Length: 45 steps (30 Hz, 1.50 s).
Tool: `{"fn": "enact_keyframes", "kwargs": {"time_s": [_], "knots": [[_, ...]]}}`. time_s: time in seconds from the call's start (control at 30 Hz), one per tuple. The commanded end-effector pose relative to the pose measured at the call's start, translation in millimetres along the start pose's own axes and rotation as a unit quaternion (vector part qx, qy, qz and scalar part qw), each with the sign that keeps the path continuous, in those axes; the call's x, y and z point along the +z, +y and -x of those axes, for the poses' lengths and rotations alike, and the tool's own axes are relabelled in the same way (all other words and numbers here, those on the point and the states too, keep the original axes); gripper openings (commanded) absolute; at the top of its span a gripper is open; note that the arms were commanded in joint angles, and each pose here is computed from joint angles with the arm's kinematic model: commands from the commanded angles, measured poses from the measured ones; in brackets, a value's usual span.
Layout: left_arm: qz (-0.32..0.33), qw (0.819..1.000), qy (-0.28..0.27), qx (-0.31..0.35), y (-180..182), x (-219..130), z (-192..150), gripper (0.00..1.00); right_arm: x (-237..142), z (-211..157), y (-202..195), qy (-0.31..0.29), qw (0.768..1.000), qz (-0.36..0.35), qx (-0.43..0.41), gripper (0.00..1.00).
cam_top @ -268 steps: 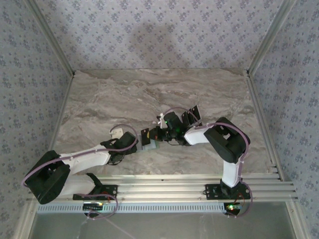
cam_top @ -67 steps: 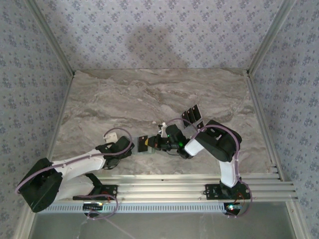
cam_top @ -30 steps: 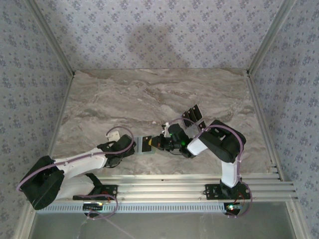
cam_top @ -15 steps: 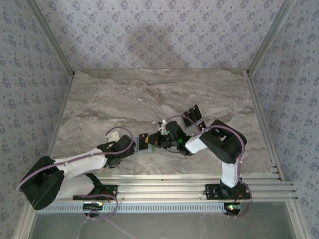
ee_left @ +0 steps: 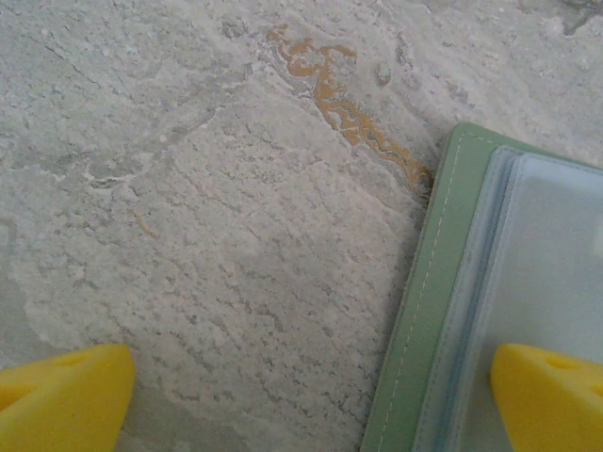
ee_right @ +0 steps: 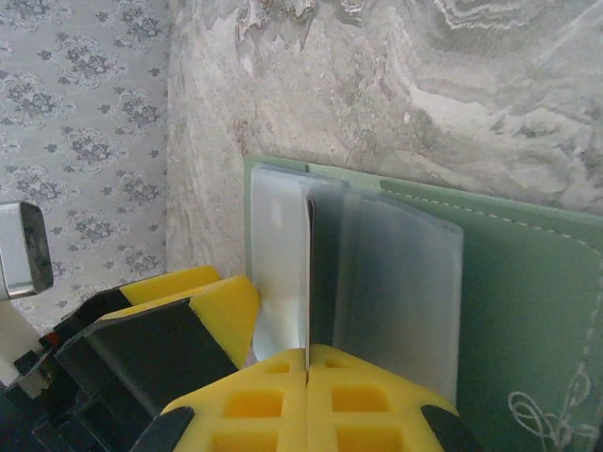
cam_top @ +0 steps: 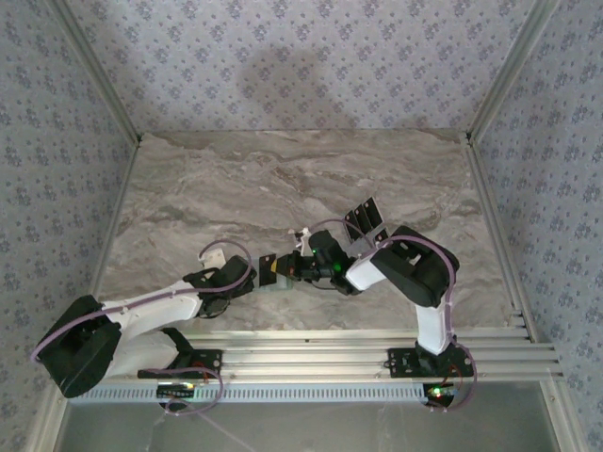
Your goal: Put the credit cards into the card holder
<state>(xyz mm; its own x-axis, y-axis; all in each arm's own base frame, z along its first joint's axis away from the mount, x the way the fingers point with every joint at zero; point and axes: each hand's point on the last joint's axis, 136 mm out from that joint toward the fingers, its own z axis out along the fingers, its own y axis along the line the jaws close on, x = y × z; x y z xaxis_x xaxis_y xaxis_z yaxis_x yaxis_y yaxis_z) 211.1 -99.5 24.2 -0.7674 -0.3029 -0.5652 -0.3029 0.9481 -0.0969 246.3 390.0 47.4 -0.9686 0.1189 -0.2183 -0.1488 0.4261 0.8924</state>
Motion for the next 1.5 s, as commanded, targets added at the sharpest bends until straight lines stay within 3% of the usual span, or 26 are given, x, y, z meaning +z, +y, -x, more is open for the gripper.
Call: {"fn": "enact_keyframes", "kwargs": {"time_s": [0.0, 1.47], "knots": [[0.034, 0.999, 0.008, 0.02, 19.8, 2.0, -9.8, 0.97, 1.4, -3.8, -1.0, 0.003, 1.0, 0.007, 0.003, 0.0], [0.037, 0.999, 0.007, 0.021, 21.6, 2.5, -10.3, 0.97, 9.2, -10.7, -10.4, 0.005, 1.0, 0.012, 0.026, 0.0]]}}
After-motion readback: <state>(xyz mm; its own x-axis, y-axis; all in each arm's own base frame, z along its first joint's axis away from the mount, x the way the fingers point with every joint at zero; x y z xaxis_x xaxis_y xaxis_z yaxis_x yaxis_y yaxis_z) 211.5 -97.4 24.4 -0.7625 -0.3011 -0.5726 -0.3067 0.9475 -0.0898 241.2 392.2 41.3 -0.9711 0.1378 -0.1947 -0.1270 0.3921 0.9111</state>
